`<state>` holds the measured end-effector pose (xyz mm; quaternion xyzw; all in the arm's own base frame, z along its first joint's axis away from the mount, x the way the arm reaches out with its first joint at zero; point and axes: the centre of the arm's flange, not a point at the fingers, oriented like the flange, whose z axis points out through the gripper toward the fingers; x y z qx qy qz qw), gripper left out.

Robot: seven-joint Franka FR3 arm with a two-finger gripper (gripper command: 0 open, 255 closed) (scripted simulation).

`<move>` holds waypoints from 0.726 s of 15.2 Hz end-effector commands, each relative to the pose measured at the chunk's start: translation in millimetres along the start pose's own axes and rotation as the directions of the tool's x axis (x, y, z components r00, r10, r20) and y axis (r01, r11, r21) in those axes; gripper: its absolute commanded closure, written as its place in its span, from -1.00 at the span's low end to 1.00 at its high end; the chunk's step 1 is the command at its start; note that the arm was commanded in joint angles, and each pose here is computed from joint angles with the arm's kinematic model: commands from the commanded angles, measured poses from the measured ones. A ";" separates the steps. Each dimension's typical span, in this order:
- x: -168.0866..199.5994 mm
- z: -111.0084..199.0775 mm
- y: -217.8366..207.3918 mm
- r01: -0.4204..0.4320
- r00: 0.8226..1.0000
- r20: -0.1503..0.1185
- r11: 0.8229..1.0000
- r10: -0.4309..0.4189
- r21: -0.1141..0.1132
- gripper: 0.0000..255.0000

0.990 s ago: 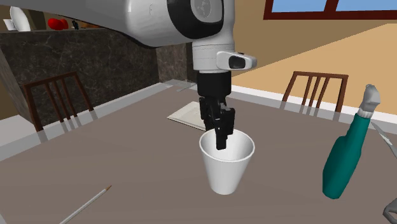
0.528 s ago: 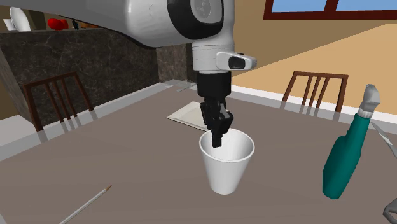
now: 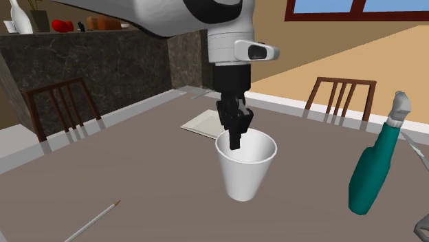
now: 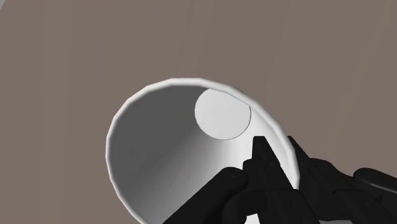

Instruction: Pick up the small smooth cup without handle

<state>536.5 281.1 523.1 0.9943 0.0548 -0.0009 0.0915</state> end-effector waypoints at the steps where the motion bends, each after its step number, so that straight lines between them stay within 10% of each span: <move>1: -0.9 -10.6 3.3 0.000 1.000 0.000 1.000 0.000 0.000 1.00; 11: -1.4 -52.9 11.2 0.000 1.000 0.000 1.000 0.000 0.000 1.00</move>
